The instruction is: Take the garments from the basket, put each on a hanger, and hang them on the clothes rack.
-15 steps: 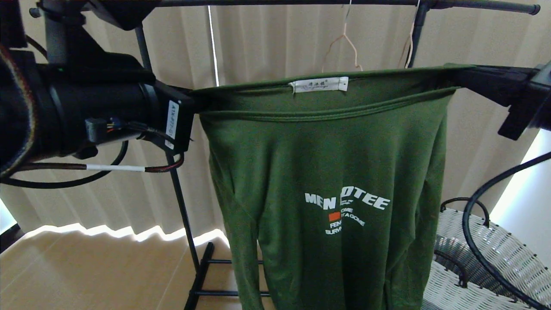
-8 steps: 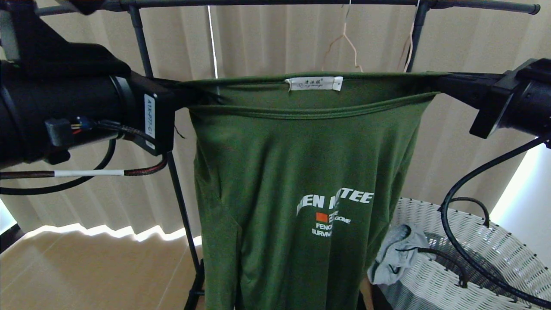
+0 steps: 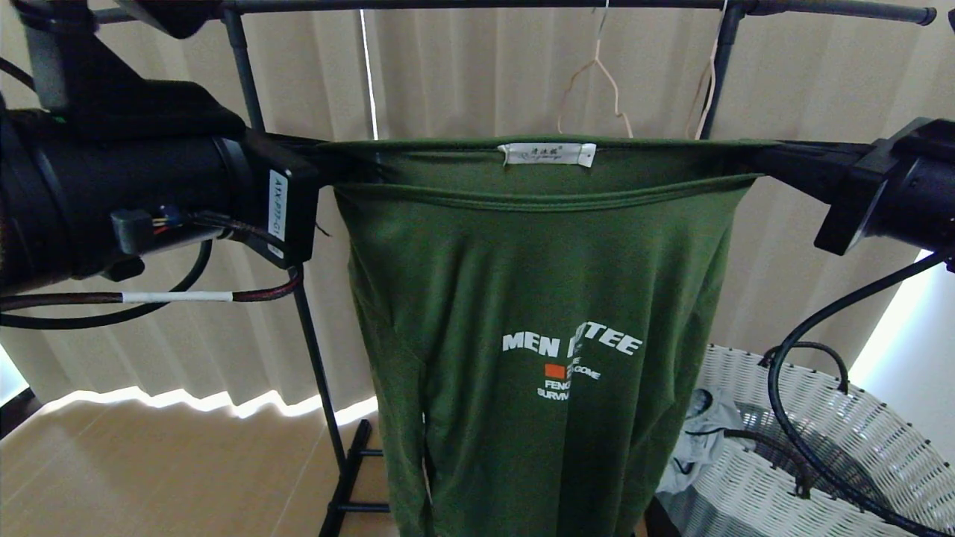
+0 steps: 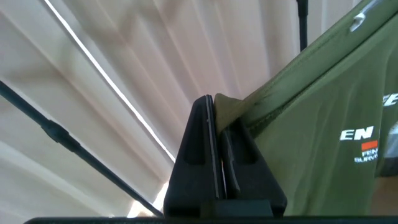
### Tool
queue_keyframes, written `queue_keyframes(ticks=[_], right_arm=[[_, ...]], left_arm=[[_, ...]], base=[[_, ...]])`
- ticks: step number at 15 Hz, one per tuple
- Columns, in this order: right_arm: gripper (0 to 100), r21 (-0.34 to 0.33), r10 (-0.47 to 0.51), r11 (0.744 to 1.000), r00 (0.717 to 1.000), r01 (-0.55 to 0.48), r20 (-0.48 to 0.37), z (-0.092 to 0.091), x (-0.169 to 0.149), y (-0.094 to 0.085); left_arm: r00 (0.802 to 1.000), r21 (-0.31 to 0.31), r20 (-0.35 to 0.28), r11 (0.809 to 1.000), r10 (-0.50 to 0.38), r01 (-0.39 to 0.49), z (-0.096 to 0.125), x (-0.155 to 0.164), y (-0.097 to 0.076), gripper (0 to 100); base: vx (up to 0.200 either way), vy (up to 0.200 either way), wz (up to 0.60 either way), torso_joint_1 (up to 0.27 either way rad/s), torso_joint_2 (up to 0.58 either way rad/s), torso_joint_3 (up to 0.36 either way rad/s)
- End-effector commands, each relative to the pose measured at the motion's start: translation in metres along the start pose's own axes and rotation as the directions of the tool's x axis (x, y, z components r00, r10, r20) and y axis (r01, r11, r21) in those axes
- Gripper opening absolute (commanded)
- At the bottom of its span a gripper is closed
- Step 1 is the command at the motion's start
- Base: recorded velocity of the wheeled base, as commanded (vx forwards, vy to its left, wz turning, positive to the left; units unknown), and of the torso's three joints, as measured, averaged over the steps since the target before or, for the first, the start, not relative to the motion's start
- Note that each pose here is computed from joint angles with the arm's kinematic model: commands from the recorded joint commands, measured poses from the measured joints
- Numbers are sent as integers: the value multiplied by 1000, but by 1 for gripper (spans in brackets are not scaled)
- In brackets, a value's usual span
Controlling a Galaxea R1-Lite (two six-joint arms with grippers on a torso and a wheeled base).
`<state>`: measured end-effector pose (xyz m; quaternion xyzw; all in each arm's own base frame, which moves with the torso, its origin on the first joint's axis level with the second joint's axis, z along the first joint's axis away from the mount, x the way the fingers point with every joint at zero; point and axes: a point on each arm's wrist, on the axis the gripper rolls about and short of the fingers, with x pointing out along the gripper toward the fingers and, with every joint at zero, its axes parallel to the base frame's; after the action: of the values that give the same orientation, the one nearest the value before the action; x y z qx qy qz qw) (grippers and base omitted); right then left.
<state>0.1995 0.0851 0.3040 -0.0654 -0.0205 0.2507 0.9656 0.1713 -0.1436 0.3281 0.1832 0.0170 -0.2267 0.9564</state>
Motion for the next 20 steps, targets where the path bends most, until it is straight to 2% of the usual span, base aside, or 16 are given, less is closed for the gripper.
queue_keyframes(ticks=[1, 12, 15, 16, 20], right_arm=[[0, -3, 0, 1000, 1000, 0, 7, 1, -7, 1], [0, -3, -14, 1000, 1000, 14, -3, 0, -8, -2], [0, 3, -8, 1000, 999, 8, -40, -2, -12, -1], [100, 3, -7, 1000, 999, 7, -45, -2, -13, -1], [100, 4, -8, 1000, 999, 8, -36, -4, -18, 0]], left_arm=[[1000, 5, -15, 1000, -3, 3, -2, 6, -2, 0], [1000, 6, 15, 1000, 7, -7, 1, 12, -3, 0], [1000, 7, 11, 1000, 6, -6, 0, 13, -4, 0], [1000, 8, 10, 1000, 5, -5, -1, 13, -4, 0], [1000, 9, 2, 1000, 11, -11, -2, 13, -4, 0]], base=[[0, 0, 0, 0, 0, 0], [0, 0, 0, 0, 0, 0], [0, 0, 0, 0, 0, 0], [0, 0, 0, 0, 0, 0], [0, 0, 0, 0, 0, 0]])
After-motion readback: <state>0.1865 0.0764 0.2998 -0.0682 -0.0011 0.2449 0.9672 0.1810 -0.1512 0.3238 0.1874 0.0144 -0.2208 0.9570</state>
